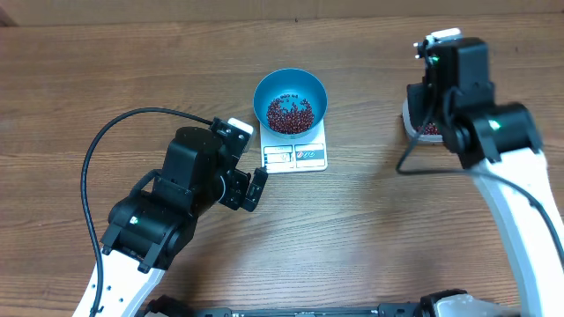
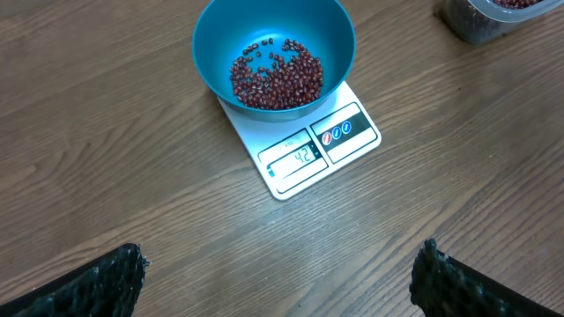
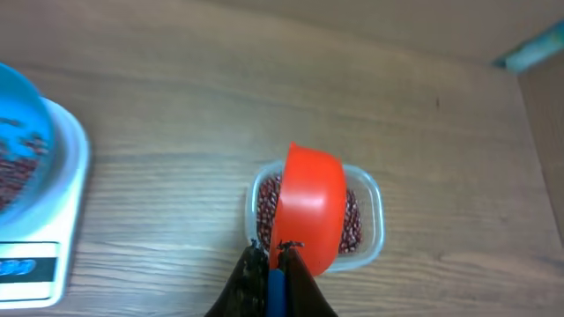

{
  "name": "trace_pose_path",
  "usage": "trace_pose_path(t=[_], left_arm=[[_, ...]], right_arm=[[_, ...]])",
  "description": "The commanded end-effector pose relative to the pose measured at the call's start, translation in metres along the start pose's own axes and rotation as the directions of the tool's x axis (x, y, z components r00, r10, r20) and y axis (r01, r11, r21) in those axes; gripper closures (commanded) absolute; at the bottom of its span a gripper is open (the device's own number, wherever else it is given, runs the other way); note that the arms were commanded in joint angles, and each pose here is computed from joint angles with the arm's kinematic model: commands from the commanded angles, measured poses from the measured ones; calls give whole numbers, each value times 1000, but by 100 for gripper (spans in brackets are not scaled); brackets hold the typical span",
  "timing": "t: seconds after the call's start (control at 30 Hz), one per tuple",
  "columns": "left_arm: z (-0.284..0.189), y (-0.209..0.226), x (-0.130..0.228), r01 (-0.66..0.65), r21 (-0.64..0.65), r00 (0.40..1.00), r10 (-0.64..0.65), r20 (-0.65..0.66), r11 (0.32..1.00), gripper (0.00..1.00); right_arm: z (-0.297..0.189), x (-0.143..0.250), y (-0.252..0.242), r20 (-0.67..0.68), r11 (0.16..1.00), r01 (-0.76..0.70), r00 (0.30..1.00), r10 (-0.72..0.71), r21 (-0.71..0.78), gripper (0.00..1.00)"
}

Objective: Scoop item into bowl and weigh 150g on scale
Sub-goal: 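Carry the empty scoop with the right gripper back to the bean tub, then lower the red scoop into the beans and drag it to refill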

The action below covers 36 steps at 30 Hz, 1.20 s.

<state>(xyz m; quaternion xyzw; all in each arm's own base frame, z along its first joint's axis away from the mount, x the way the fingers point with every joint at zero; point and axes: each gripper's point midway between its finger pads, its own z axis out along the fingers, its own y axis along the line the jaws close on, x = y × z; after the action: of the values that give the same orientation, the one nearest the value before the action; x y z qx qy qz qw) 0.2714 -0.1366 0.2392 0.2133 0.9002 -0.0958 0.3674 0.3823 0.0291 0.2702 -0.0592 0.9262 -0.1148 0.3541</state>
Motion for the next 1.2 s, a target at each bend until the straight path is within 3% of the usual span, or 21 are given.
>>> trace_pose_path(t=[0.0, 0.2, 0.47, 1.17], left_arm=[[-1, -1, 0, 1, -2, 1000, -1, 3, 1000, 0], [-1, -1, 0, 1, -2, 1000, -1, 3, 1000, 0], [-1, -1, 0, 1, -2, 1000, -1, 3, 1000, 0], [-1, -1, 0, 1, -2, 1000, -1, 3, 1000, 1]], right_arm=[[15, 0, -18, -26, 994, -63, 997, 66, 94, 96], [49, 16, -49, -104, 974, -141, 981, 161, 177, 96], [80, 37, -64, -191, 969, -207, 954, 231, 138, 96], [140, 76, -54, -343, 973, -197, 912, 227, 119, 96]])
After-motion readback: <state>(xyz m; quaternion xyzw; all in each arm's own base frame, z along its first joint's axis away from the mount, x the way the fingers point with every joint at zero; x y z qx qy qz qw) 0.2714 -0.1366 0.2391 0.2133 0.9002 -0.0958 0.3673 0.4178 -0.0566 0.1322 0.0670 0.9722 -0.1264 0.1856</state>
